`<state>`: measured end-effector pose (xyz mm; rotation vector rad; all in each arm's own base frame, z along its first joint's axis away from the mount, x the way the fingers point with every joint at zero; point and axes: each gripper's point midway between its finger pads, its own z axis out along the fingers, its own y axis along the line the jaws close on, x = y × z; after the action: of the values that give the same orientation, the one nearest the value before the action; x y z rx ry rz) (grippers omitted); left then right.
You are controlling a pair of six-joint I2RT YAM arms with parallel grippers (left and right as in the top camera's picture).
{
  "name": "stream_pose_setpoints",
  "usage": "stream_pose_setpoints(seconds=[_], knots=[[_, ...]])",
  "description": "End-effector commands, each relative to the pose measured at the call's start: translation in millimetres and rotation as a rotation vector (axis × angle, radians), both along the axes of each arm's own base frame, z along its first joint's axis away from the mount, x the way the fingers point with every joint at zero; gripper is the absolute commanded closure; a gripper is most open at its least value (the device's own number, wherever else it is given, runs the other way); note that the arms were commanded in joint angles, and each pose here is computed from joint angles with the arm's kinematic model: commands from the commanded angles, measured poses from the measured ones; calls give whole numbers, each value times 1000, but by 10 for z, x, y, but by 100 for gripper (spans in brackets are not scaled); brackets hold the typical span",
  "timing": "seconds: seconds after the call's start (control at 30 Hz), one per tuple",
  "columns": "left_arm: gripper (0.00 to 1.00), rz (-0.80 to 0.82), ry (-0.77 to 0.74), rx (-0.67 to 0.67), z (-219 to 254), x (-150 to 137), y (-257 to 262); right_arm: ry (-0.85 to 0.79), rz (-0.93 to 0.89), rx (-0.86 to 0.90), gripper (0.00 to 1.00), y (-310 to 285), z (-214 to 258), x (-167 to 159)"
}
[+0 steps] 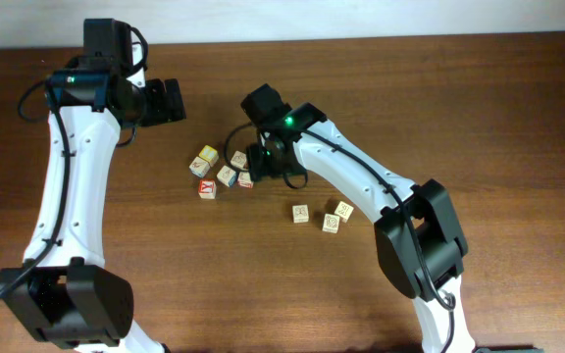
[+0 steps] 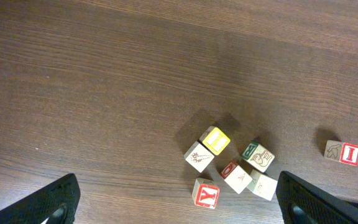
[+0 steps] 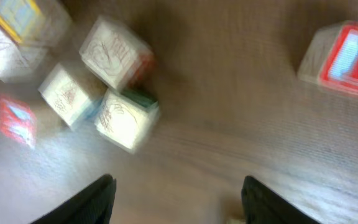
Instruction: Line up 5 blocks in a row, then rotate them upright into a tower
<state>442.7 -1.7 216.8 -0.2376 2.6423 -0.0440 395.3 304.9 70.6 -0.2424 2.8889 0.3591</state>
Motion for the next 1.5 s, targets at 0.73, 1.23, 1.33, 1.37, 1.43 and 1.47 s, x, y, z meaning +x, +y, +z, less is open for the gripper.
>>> stream_pose_setpoints(seconds=[0.73, 1.23, 1.33, 1.37, 1.43, 1.47], knots=[[1, 19, -10, -1, 29, 35, 20, 62, -79, 2, 67, 263, -637, 1], [1, 19, -10, -1, 29, 35, 20, 326, -87, -122, 75, -282, -593, -878], [1, 19, -10, -1, 29, 36, 20, 307, -89, -119, 62, -280, -633, -843], [1, 19, -10, -1, 29, 36, 20, 304, -89, -117, 59, -274, -633, -836], [1, 19, -10, -1, 29, 35, 20, 302, -89, -114, 50, -269, -623, -826], [1, 19, -10, -1, 29, 36, 20, 298, -88, -111, 47, -258, -602, -812]])
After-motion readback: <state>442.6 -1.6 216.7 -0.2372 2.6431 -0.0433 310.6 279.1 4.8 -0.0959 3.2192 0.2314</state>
